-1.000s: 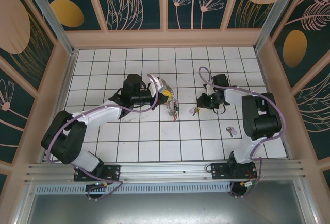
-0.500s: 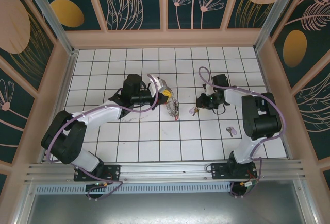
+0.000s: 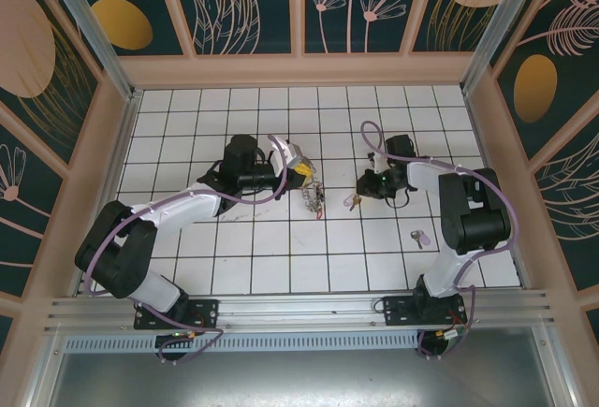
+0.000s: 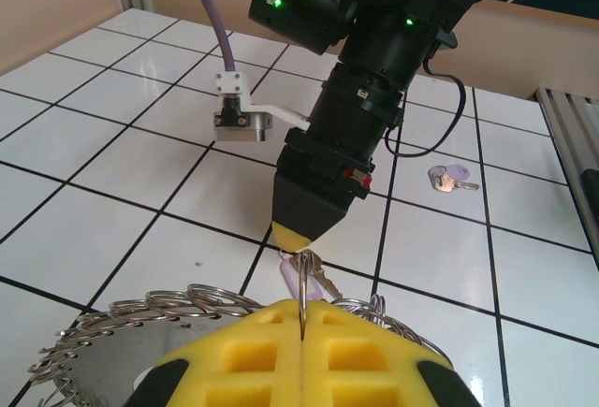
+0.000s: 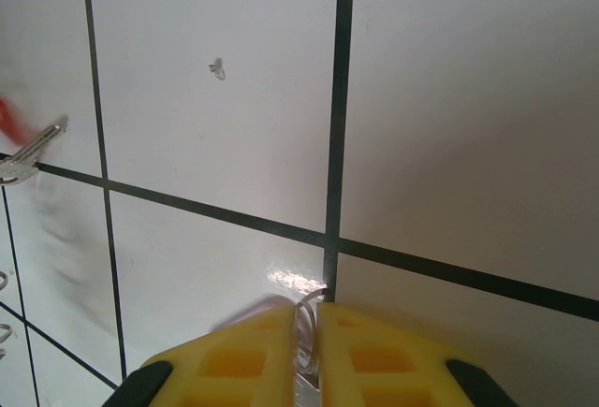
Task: Put the keys on the keyring
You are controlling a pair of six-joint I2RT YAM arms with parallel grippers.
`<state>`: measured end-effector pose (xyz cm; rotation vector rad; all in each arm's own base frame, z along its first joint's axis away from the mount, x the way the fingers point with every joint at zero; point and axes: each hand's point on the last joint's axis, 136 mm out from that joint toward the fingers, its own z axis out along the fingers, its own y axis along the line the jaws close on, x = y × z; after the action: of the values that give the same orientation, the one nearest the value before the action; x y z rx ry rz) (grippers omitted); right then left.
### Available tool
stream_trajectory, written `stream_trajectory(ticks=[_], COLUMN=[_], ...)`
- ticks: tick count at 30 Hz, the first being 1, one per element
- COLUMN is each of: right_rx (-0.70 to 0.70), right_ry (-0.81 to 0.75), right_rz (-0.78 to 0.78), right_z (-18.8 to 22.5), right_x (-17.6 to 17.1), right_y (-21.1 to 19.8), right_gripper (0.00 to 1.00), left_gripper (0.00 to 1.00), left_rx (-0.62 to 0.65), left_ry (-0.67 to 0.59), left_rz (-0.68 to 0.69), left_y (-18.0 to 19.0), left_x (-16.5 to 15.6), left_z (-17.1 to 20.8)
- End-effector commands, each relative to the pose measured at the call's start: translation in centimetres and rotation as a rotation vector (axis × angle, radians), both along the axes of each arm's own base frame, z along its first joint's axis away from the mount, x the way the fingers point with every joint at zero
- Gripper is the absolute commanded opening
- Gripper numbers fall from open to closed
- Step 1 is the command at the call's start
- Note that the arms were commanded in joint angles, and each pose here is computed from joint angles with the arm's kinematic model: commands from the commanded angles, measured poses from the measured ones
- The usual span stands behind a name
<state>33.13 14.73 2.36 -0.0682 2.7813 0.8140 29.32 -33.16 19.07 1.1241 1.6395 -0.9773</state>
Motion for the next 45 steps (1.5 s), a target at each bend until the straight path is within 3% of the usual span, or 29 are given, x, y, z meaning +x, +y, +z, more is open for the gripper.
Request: stream_trajectory(ticks=[1,45], right_rx=[0.008,0.009], right_ry=[0.005,0.021], right_rz=[0.003,0.007], right_z=[0.4,-0.7], right_x=[-0.4,-0.3], right_y=[0.3,0.6], right_gripper=[0.13,0.12], left_gripper=[0.00,0.00], left_rx=[-0.040,-0.032], left_ry=[-0.056,-0.045], left_rz=[-0.033,-0.034], left_y=[-0.9,-0.9], left_x=[0.3,0.3], left_z=[2.0,1.5])
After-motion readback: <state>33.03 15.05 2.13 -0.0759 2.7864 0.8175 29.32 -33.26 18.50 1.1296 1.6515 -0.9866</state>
